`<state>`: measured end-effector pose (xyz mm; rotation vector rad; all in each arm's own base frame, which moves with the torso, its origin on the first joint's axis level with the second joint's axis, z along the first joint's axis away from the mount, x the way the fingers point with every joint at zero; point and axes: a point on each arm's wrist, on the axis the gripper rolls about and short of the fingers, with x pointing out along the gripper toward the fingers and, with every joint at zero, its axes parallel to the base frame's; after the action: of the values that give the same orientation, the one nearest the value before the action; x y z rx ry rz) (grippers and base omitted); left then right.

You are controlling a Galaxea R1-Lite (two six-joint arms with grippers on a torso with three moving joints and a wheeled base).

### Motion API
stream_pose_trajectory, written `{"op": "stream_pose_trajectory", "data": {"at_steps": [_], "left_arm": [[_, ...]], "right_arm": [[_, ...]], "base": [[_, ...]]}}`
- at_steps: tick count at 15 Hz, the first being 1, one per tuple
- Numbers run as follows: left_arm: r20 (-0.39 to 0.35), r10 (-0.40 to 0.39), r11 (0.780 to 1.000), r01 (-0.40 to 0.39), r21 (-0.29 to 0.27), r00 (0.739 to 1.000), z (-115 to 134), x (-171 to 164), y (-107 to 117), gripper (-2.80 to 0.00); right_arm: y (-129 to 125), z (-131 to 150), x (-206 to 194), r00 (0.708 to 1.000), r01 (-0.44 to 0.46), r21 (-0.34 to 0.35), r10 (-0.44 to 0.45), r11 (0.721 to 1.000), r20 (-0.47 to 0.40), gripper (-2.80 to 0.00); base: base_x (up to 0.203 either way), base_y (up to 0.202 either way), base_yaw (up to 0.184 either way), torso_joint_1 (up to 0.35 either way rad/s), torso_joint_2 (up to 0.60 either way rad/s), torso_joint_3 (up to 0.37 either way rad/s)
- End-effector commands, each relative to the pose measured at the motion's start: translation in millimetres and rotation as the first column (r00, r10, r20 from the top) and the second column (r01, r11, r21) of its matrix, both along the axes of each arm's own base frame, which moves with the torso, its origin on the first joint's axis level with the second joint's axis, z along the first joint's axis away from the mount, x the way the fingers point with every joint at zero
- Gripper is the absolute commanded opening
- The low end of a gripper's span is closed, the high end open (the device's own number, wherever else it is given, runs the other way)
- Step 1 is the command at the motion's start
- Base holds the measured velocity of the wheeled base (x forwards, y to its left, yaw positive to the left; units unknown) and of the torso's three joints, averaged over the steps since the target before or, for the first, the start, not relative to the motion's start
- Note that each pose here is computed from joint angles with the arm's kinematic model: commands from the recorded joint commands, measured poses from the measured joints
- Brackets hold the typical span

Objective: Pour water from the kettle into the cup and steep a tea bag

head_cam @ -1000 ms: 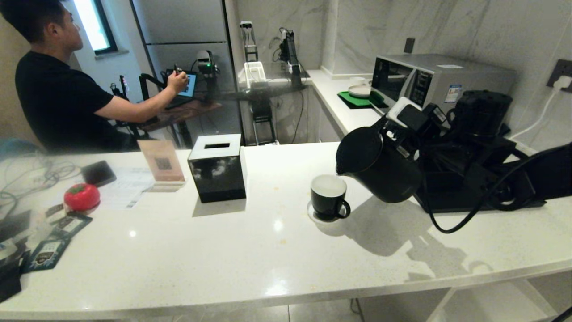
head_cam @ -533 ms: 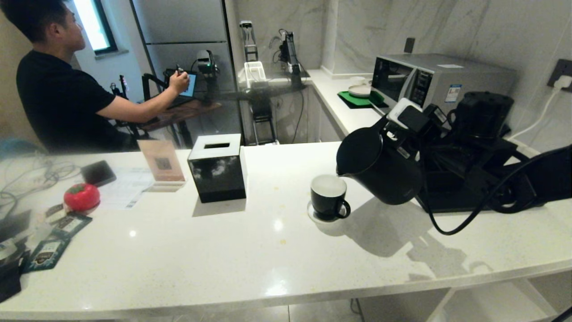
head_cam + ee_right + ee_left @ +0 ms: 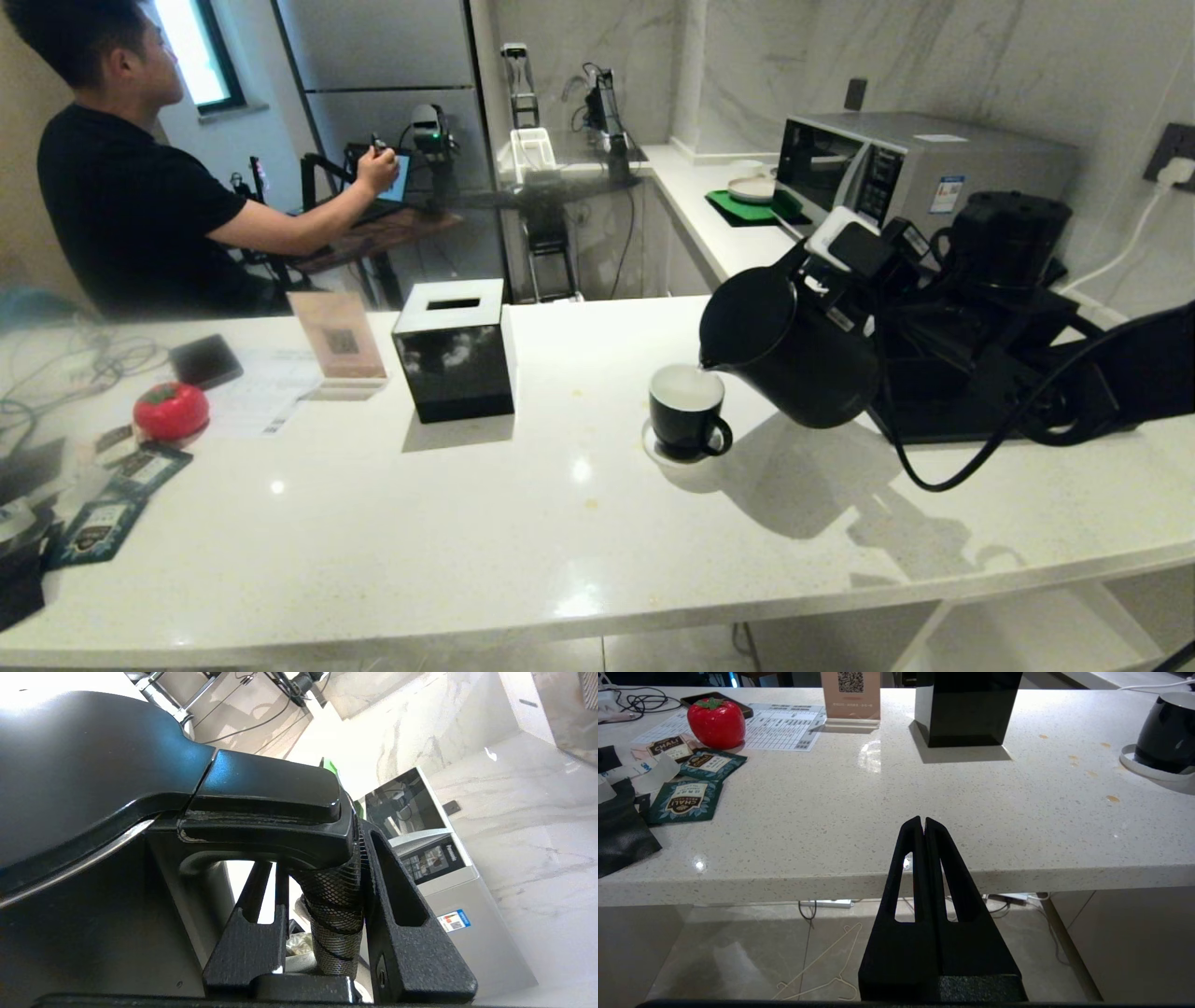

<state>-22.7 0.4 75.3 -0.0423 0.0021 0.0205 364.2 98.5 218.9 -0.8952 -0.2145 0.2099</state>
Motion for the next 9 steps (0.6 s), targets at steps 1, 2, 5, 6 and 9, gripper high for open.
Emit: {"op": "stream_pose_trajectory", "data": {"at_steps": [1, 2, 5, 6, 9], "left_arm": [[-0.001, 0.001, 1.0, -0.001, -0.001, 1.0, 0.0, 0.1, 0.0, -2.8], [-0.001, 0.001, 1.0, -0.001, -0.001, 1.0, 0.0, 0.1, 0.0, -2.8], [-0.001, 0.001, 1.0, -0.001, -0.001, 1.0, 0.0, 0.1, 0.0, -2.8], [-0.001, 0.001, 1.0, -0.001, -0.001, 1.0, 0.0, 0.1, 0.0, -2.8], [-0.001, 0.001, 1.0, -0.001, -0.001, 1.0, 0.0, 0.1, 0.0, -2.8]], "right_arm": [[0.3, -0.1, 0.5, 1.0, 0.0, -0.005, 0.0, 1.0, 0.006, -2.8], [0.3, -0.1, 0.5, 1.0, 0.0, -0.005, 0.0, 1.0, 0.006, -2.8], [1.4, -0.1, 0.2, 1.0, -0.003, -0.005, 0.003, 1.0, 0.006, -2.8], [3.1, 0.4, -0.1, 1.0, -0.008, -0.003, 0.008, 1.0, 0.006, -2.8], [5.9, -0.3, -1.2, 1.0, -0.015, -0.005, 0.015, 1.0, 0.006, -2.8]], "base": [[0.0, 0.0, 0.0, 0.0, 0.0, 0.0], [0.0, 0.0, 0.0, 0.0, 0.0, 0.0], [0.0, 0.0, 0.0, 0.0, 0.0, 0.0], [0.0, 0.0, 0.0, 0.0, 0.0, 0.0], [0.0, 0.0, 0.0, 0.0, 0.0, 0.0]]}}
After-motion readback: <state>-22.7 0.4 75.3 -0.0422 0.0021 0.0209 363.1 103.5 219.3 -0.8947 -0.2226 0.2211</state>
